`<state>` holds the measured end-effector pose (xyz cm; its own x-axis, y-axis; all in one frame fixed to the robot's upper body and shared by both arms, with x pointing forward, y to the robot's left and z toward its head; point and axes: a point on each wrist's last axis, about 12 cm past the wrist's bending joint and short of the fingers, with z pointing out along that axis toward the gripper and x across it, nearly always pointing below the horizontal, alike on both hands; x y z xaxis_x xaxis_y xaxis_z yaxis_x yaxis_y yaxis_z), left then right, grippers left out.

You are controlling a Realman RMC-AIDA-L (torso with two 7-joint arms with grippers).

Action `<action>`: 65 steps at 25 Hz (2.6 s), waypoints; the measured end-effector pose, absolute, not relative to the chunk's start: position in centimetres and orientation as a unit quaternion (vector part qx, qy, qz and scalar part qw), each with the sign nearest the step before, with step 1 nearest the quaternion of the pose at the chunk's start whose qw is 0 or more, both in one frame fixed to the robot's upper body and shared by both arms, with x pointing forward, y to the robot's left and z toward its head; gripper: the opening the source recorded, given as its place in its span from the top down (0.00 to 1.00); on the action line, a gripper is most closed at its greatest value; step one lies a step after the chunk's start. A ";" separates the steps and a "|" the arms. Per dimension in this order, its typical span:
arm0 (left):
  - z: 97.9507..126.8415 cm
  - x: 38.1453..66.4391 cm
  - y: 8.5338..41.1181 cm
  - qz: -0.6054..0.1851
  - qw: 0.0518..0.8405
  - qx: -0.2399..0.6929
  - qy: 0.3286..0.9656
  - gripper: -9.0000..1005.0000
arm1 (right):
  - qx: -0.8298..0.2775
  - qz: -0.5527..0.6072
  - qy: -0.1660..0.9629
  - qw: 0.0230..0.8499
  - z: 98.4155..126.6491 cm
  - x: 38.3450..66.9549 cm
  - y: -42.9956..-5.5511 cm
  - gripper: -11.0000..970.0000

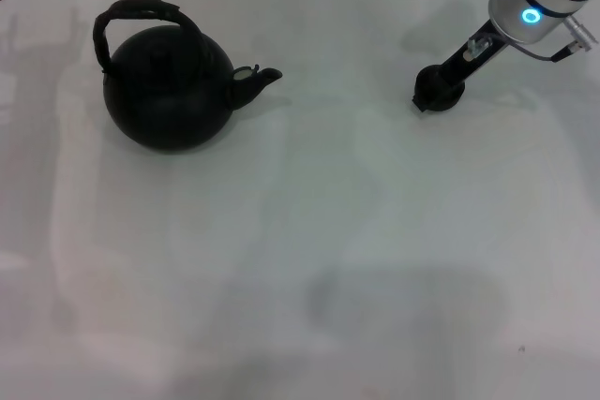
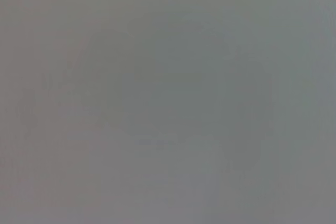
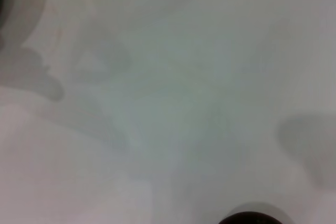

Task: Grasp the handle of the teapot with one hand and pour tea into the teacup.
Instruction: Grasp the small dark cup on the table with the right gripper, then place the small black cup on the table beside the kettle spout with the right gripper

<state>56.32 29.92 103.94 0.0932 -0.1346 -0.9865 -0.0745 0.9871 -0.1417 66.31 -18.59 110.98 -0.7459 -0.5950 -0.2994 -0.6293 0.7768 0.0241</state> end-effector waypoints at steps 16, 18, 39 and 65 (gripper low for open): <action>104.0 56.3 30.3 -0.016 0.736 -0.090 0.670 0.12 | -0.441 0.093 0.876 0.173 114.6 66.0 -13.0 0.24; 104.0 56.3 30.3 -0.015 0.736 -0.090 0.670 0.12 | -0.471 0.084 0.863 0.164 114.4 65.4 -11.4 0.24; 104.1 56.4 30.3 -0.014 0.737 -0.089 0.670 0.13 | -0.582 0.076 0.799 0.132 112.6 61.7 -6.6 0.22; 104.2 56.5 30.6 -0.011 0.739 -0.099 0.666 0.12 | -0.596 0.065 0.789 0.136 111.7 61.4 -6.6 0.20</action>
<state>56.50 30.55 104.21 0.1121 -0.1481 -0.9826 -0.1154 0.9802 -0.1609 61.40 -6.64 111.74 -0.2535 -0.9222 -0.2921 -0.9574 0.2822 -0.0603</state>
